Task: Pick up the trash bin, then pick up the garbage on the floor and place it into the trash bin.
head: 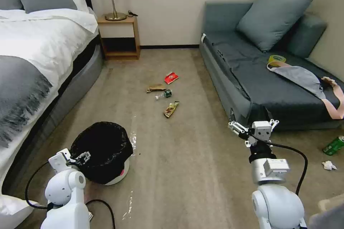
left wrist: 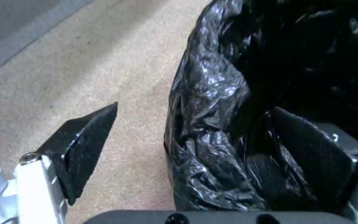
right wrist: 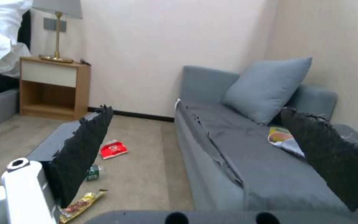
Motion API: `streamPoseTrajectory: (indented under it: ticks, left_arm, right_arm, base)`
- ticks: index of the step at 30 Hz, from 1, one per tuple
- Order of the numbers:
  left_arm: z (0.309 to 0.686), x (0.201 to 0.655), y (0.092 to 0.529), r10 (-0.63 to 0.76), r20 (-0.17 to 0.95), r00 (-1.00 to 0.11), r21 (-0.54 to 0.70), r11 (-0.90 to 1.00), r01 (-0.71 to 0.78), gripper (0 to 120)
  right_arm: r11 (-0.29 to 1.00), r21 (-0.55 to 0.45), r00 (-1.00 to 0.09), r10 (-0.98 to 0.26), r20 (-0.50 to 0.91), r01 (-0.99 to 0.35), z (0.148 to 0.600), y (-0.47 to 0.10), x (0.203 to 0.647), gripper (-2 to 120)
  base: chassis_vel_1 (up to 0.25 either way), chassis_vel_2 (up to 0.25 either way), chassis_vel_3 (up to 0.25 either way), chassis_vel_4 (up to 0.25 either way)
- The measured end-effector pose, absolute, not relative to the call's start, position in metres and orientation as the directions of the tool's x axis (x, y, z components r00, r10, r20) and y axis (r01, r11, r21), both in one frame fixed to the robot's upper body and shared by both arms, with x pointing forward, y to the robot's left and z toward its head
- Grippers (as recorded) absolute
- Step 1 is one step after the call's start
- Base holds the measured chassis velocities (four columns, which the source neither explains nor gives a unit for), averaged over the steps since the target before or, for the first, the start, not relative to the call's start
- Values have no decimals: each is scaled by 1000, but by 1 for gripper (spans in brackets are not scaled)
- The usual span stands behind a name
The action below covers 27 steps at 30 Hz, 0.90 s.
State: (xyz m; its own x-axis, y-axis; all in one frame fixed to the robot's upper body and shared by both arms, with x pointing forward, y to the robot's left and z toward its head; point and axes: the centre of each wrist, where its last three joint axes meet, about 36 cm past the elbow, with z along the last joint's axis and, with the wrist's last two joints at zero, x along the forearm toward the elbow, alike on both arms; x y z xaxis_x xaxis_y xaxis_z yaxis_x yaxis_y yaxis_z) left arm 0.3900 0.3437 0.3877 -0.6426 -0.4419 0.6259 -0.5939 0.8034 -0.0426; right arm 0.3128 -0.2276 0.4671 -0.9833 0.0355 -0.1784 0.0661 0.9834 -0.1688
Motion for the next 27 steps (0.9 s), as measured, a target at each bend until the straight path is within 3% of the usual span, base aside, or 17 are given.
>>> streamPoseTrajectory:
  ticks: [5,9,27]
  left_arm:
    - [383,393,345,-438,637,-635,-50,798,-600,98]
    - [381,394,345,-436,638,-635,-57,796,-603,90]
    - [380,393,343,-416,645,-641,-81,797,-599,23]
  right_arm:
    - [984,-167,-983,36,-179,66,466,-227,314,100]
    - [984,-167,-983,37,-179,67,466,-227,315,100]
    - [981,-177,-981,43,-190,78,468,-230,309,100]
  base:
    - [0,0,0,0]
    - [0,0,0,0]
    - [0,0,0,0]
